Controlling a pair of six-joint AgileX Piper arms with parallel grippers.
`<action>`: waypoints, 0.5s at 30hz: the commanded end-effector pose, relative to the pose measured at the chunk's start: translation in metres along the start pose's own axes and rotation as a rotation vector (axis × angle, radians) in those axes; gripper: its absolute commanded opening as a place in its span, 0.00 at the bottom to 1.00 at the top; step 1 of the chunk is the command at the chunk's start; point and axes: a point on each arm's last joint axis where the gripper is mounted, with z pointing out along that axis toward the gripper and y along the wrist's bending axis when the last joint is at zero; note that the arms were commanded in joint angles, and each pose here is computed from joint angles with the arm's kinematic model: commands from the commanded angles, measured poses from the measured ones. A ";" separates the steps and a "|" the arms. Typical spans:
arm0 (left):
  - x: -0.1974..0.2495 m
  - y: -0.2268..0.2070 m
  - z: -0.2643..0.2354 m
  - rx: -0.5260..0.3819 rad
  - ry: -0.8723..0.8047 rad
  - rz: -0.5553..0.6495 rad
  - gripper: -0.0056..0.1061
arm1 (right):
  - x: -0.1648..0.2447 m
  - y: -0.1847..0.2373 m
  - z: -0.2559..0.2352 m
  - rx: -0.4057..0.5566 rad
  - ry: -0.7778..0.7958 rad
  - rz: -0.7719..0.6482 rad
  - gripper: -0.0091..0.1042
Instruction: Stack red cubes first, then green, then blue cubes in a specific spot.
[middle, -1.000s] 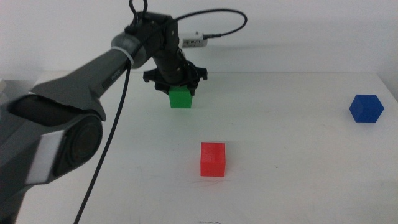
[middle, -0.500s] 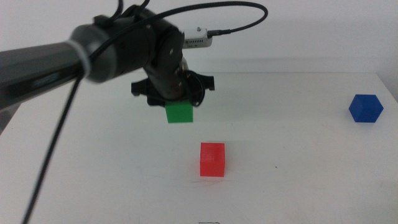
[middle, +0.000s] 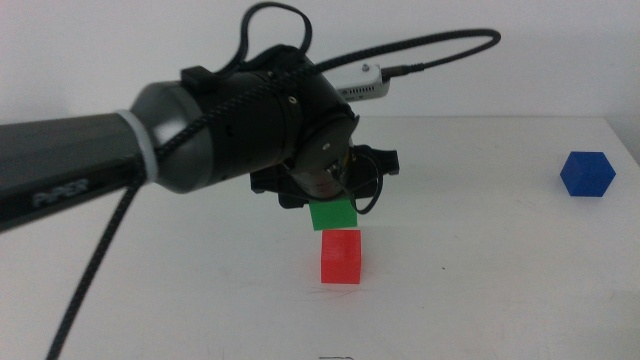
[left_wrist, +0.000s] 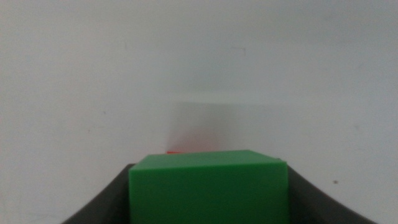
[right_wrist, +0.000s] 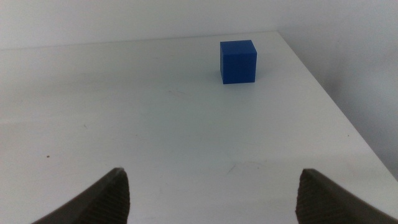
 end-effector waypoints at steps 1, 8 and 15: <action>-0.010 -0.005 -0.017 0.053 -0.061 -0.009 0.04 | -0.013 0.001 -0.004 -0.010 -0.114 -0.018 0.75; -0.006 -0.009 0.001 0.050 -0.038 0.003 0.04 | -0.013 0.001 -0.004 -0.010 -0.114 -0.018 0.75; -0.003 -0.011 0.009 0.053 -0.012 0.033 0.04 | -0.013 0.001 -0.004 -0.010 -0.114 -0.018 0.75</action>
